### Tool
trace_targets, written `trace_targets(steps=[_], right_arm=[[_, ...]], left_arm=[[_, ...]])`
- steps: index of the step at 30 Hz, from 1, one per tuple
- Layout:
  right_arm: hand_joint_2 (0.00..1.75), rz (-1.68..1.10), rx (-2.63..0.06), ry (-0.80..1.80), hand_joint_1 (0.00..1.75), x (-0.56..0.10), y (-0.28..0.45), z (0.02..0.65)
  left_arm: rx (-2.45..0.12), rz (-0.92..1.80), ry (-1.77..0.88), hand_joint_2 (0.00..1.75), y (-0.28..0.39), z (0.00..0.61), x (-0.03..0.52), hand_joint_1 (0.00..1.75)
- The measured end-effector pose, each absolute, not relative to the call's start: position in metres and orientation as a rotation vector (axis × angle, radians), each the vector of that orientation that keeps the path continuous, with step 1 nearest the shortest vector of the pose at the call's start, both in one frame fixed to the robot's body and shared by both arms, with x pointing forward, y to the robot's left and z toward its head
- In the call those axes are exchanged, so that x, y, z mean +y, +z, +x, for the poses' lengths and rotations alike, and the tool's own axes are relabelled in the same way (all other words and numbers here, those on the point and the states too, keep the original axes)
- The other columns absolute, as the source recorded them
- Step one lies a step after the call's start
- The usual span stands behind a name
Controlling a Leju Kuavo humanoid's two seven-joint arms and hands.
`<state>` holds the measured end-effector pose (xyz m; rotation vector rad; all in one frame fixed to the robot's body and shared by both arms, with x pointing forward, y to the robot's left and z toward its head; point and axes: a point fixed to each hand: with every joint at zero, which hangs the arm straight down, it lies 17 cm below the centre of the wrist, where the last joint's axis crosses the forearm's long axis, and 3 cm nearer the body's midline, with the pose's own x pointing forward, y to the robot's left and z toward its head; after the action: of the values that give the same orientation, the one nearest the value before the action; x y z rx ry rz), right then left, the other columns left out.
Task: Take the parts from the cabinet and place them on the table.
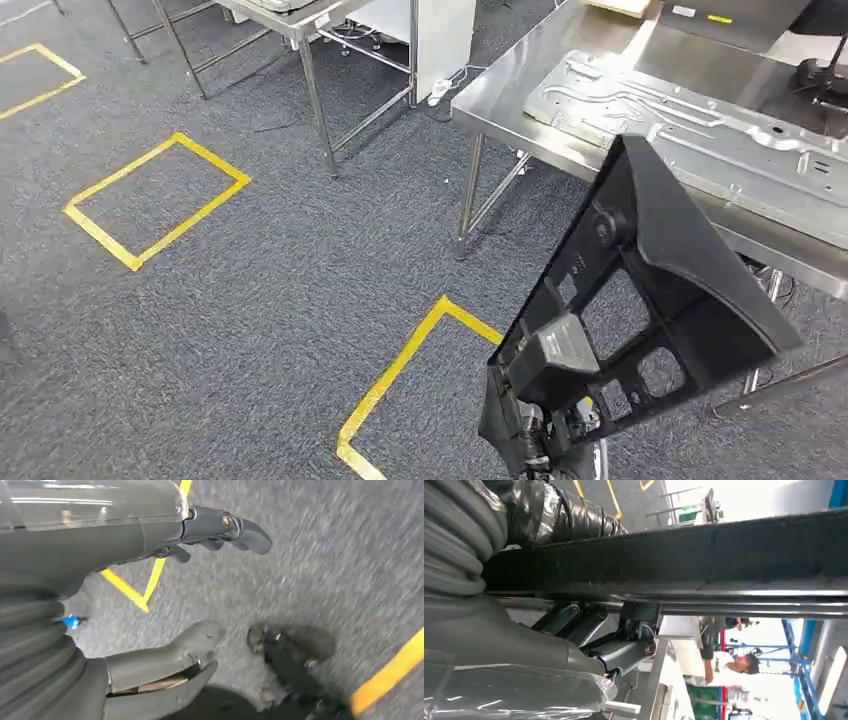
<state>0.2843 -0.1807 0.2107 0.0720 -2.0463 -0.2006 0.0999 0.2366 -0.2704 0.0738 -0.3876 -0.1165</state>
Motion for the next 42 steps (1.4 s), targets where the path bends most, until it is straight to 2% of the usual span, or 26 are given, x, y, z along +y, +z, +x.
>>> trace_targets(steps=[42], right_arm=[[1.75, 0.082, -2.039, -0.16, 1.75, -0.1722, 0.2081, 0.2857]], left_arm=[[-0.385, 0.065, -0.122, 1.75, -0.2699, 0.1028, 0.2328, 0.0]])
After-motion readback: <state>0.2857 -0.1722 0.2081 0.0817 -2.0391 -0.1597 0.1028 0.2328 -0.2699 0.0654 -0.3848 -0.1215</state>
